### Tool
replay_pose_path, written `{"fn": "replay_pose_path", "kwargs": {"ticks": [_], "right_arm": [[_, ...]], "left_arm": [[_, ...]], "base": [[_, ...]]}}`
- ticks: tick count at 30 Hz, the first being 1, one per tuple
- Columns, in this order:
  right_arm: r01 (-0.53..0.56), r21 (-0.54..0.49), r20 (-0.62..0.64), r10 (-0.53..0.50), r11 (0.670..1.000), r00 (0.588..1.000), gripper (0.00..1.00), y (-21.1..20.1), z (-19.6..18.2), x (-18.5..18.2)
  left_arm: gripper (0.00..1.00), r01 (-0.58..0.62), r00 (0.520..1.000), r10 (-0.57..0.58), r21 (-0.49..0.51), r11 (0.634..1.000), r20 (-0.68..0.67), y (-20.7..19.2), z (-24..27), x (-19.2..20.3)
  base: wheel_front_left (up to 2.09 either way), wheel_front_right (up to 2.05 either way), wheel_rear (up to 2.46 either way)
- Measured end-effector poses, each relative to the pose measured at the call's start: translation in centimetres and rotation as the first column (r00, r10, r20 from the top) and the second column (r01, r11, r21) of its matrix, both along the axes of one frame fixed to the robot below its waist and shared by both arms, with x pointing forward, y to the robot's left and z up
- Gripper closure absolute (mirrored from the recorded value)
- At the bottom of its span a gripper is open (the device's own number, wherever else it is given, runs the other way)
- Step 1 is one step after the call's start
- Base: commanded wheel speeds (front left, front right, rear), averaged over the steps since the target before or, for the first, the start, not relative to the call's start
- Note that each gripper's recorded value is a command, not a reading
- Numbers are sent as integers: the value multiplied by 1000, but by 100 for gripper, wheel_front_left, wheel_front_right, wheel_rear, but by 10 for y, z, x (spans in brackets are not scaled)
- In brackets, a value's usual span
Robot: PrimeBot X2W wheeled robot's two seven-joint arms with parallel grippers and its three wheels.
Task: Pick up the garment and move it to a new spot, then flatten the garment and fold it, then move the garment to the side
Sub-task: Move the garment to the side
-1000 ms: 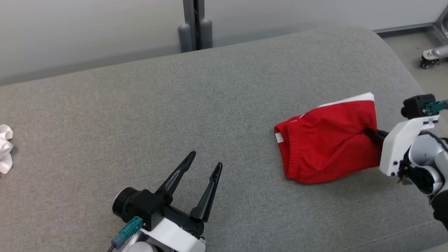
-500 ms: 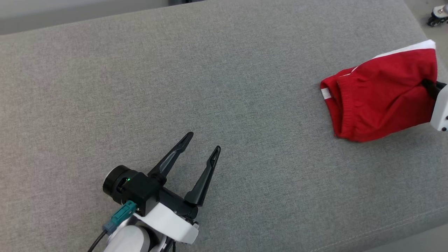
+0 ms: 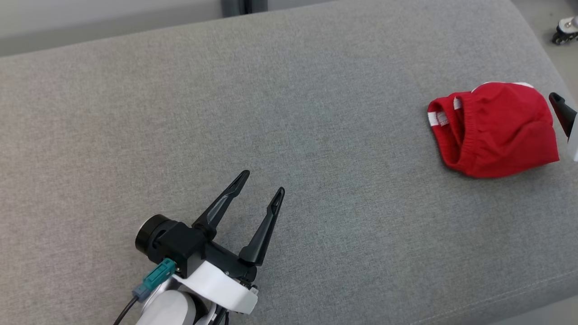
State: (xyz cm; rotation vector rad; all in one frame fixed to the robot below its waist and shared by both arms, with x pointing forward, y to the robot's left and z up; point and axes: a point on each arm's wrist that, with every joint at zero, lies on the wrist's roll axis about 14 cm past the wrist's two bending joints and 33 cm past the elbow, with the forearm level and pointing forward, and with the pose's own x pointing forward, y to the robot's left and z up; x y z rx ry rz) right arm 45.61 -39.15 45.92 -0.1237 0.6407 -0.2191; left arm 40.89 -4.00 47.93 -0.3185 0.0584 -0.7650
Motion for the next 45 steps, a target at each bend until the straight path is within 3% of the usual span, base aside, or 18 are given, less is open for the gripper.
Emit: {"fn": "replay_pose_path", "kwargs": {"ticks": [10,21,32,35,39,45], "right_arm": [[-138,-42,228,144,989,963,0,29,67,12],[-311,-13,439,285,950,852,0,87,116,-19],[-382,81,592,264,921,762,0,130,109,-64],[-403,98,650,248,910,719,0,146,113,-77],[-408,117,696,219,905,684,0,159,111,-95],[-389,155,717,167,908,677,0,173,93,-120]], "left_arm": [[0,-100,994,99,0,995,54,24,22,-5],[0,-291,949,288,6,957,128,79,51,-24],[0,-483,866,477,3,875,151,144,60,-51],[0,-527,842,519,18,850,148,158,56,-58],[0,-598,797,590,35,800,133,181,48,-65],[0,-643,764,637,34,765,105,194,39,-77]], "base": [[0,0,0],[0,0,0],[0,0,0],[0,0,0],[0,0,0],[0,0,0]]}}
